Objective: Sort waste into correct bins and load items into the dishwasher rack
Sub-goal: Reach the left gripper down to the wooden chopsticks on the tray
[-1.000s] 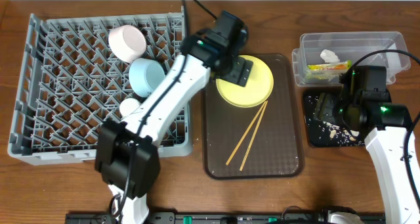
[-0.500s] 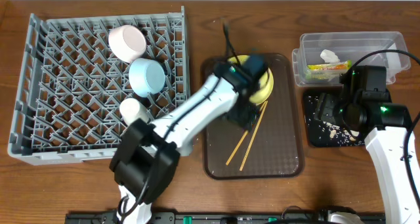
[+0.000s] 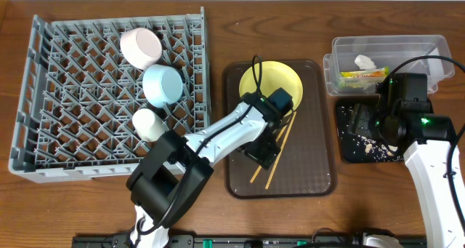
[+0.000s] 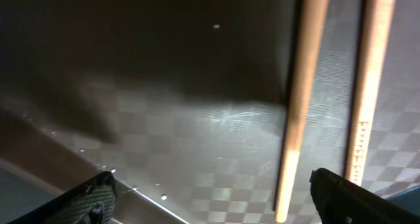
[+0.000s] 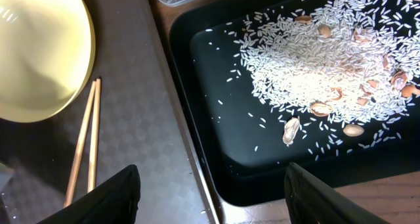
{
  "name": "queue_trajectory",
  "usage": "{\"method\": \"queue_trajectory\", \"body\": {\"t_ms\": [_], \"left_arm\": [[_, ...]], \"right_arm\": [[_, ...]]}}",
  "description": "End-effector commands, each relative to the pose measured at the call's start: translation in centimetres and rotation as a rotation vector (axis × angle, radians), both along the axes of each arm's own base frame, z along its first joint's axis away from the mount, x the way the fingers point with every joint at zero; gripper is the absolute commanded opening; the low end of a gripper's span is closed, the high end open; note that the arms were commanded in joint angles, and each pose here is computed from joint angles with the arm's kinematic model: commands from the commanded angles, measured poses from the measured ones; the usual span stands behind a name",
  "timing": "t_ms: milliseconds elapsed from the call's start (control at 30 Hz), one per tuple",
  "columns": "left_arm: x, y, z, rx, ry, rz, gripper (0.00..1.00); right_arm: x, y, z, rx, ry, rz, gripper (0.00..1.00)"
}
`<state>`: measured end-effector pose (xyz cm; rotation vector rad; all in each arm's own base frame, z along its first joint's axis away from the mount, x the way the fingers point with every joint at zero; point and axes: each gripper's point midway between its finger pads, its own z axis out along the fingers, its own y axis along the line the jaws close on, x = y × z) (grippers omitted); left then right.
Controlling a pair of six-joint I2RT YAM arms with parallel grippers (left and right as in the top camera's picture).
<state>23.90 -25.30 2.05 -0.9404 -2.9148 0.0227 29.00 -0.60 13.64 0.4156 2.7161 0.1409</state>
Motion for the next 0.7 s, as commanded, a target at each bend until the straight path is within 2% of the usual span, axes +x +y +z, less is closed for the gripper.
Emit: {"method": "queue_trajectory", "body": {"t_ms": [0,200,667], "left_arm": [[-0.8,-0.6,-0.2,0.009,-0.002,-0.042,0.95],[-1.1,-2.4,-0.3,-0.021,-0.040,-0.086,0.95],[0.1,-1.8,-0.4,0.026,-0.108,-0.092,0.95]], "right_arm": [[0.2,-0.2,0.8,-0.015,-0.024,0.007,0.68],[0.1,-0.2,0.7,-0.015,-0.021,0.007,0.68],[-0.2,0.0,0.6,-0.006,-0.006,0.011,0.68]]}}
